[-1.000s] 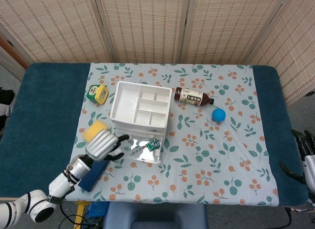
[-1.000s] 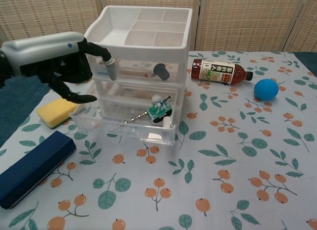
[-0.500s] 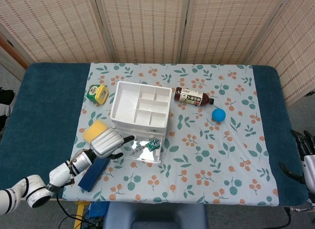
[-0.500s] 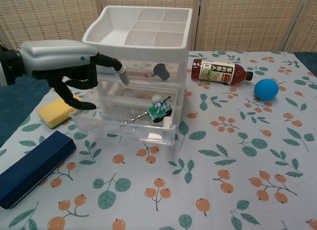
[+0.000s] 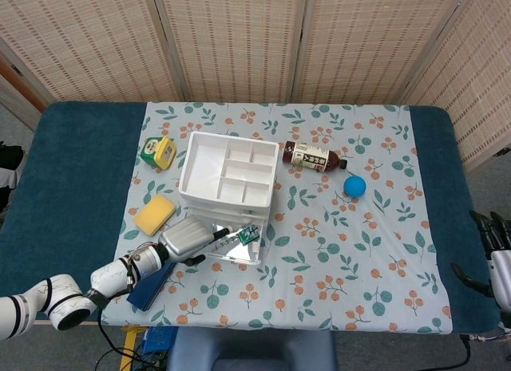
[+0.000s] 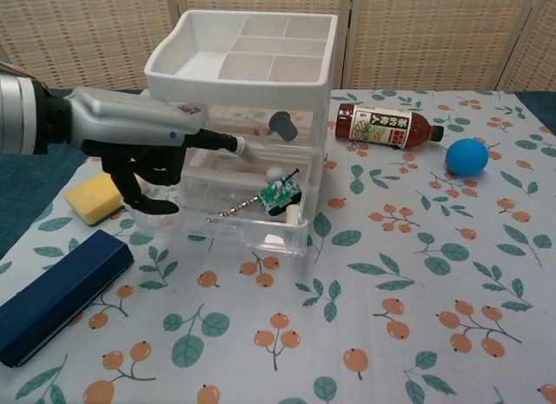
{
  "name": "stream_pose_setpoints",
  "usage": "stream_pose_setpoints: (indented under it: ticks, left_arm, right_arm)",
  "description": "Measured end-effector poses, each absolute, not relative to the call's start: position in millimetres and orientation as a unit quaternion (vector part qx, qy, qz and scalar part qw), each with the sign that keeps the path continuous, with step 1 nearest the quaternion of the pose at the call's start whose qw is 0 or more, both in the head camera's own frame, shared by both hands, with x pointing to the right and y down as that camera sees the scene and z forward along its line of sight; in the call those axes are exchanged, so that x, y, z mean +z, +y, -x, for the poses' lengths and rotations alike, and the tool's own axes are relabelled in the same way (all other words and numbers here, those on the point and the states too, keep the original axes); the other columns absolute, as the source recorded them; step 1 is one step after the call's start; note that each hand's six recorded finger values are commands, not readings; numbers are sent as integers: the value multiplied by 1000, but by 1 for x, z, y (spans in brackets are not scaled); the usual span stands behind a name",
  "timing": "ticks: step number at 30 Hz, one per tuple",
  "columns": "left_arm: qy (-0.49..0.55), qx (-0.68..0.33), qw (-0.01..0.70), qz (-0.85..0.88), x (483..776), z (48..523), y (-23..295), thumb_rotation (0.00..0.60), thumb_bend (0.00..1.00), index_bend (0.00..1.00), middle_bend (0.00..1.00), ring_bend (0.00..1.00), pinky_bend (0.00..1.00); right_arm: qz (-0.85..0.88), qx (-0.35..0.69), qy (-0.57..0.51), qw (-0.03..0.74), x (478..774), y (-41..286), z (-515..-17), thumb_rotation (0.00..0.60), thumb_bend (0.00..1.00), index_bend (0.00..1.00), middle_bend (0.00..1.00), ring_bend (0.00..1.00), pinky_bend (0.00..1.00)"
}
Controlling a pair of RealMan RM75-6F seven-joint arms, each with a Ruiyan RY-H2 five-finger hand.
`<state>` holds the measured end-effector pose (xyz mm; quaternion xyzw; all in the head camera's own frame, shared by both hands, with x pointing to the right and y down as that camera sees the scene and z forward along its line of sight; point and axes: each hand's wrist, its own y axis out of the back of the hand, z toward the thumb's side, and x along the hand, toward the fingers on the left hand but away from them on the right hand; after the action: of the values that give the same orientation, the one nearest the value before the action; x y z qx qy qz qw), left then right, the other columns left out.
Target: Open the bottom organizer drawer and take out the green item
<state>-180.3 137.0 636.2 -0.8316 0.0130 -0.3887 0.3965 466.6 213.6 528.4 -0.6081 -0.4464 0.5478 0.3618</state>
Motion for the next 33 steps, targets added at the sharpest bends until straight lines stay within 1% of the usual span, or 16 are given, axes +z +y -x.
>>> stream_pose_setpoints:
  ticks: [5, 15, 21, 33]
  left_arm:
    - [-13, -394, 387, 834, 635, 168, 136, 600, 465, 30, 970, 1000, 1000]
    - [-38, -390, 396, 830, 632, 144, 127, 600, 575, 36, 970, 1000, 1000]
    - [-59, -391, 392, 830, 632, 131, 125, 600, 586, 42, 970, 1000, 1000]
    - [-85, -403, 382, 828, 644, 119, 127, 600, 587, 64, 970, 1000, 1000]
  right_arm:
    - [608, 549, -446, 361, 529, 213, -467, 600, 234, 18, 109, 72, 150]
    - [606, 551, -446, 360, 529, 214, -469, 600, 234, 18, 110, 72, 151]
    - [604, 554, -447, 358, 530, 215, -471, 600, 234, 18, 110, 72, 151]
    - [602, 560, -448, 351, 533, 215, -477, 600, 234, 18, 110, 72, 151]
